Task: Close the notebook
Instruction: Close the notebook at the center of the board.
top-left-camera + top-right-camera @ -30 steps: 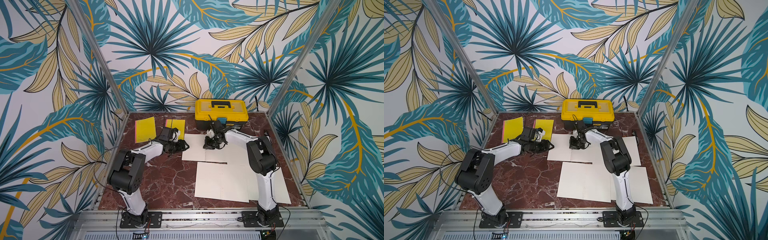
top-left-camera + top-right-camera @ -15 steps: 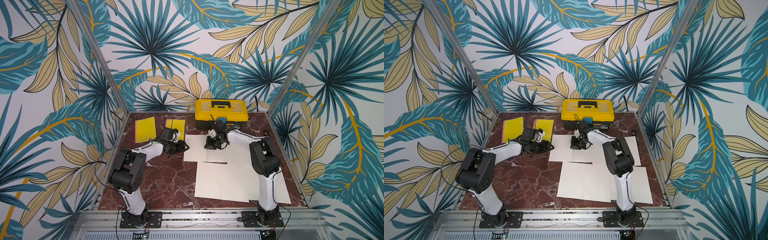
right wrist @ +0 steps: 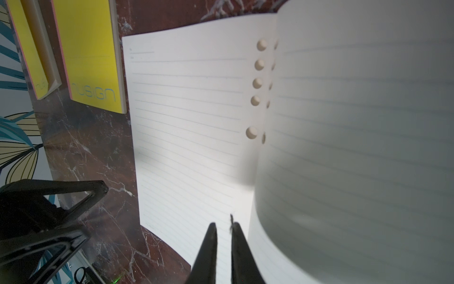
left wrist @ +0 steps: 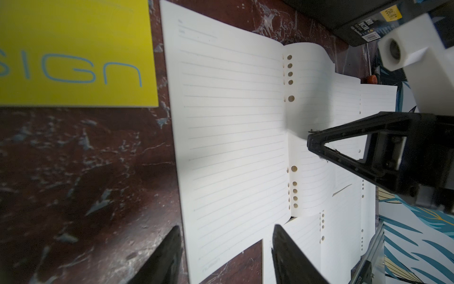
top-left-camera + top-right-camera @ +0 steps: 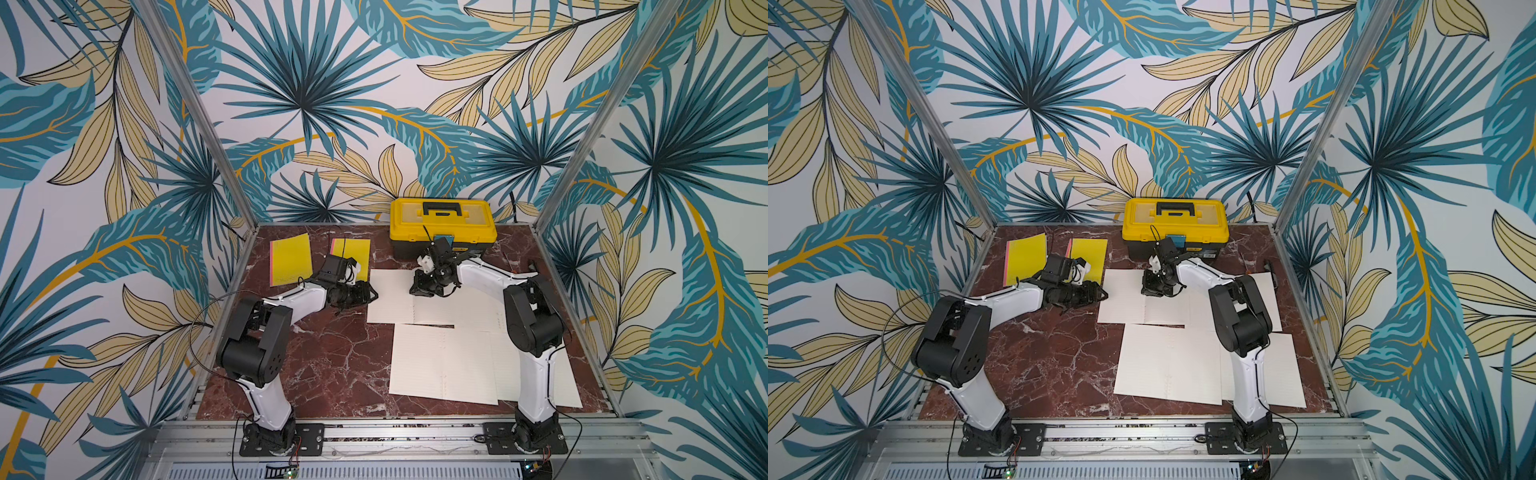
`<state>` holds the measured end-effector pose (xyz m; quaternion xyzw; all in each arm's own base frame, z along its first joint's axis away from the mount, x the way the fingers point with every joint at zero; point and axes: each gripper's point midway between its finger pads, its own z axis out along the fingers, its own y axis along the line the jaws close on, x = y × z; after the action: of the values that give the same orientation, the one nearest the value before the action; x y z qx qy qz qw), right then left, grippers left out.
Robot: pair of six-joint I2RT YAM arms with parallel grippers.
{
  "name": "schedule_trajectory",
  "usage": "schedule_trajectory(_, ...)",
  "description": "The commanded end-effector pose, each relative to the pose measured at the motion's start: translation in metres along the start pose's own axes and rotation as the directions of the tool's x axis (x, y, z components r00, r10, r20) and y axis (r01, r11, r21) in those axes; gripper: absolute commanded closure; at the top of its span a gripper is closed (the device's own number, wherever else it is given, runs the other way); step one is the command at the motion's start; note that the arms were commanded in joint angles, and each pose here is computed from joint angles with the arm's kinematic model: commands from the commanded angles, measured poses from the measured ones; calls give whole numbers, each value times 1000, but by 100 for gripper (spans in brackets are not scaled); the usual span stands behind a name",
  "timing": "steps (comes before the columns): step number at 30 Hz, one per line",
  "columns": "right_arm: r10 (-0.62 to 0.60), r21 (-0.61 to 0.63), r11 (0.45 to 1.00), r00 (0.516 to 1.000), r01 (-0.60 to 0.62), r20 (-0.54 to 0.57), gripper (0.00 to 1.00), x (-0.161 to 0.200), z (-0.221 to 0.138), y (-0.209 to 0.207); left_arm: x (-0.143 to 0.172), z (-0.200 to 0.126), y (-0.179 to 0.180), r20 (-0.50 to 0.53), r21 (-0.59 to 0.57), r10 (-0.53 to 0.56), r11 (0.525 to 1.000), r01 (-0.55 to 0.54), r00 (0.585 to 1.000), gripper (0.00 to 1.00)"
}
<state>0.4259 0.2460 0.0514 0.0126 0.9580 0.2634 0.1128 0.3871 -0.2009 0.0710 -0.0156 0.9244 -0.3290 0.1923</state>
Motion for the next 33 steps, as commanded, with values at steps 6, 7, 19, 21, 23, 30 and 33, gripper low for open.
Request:
schedule_trajectory(6, 13, 38, 999, 1000, -12, -7, 86, 9, -2, -17, -11, 3, 1, 6, 2, 12, 1000, -12, 1000, 40)
schedule_trajectory(7, 15, 39, 999, 1000, -15, -9, 86, 9, -1, -19, -10, 4, 1, 2, 3, 12, 1000, -12, 1000, 40)
schedule_trajectory(19, 75, 108, 992, 996, -69, -52, 87, 32, 22, -50, -14, 18, 9, -19, -10, 9, 1000, -9, 1000, 40)
schedule_trajectory(21, 76, 111, 991, 996, -70, -56, 87, 35, 22, -51, -14, 20, 11, -22, -22, 7, 1000, -8, 1000, 40)
schedule_trajectory(23, 80, 108, 991, 995, -73, -58, 87, 37, 22, -53, -14, 22, 13, -24, -26, 8, 1000, -8, 1000, 40)
schedule_trajectory(30, 81, 97, 992, 995, -75, -64, 87, 40, 23, -51, -18, 30, 20, -34, -55, 18, 998, -20, 999, 40)
schedule_trajectory(33, 80, 97, 993, 995, -74, -65, 87, 40, 23, -52, -19, 35, 21, -46, -52, 24, 998, -26, 999, 40)
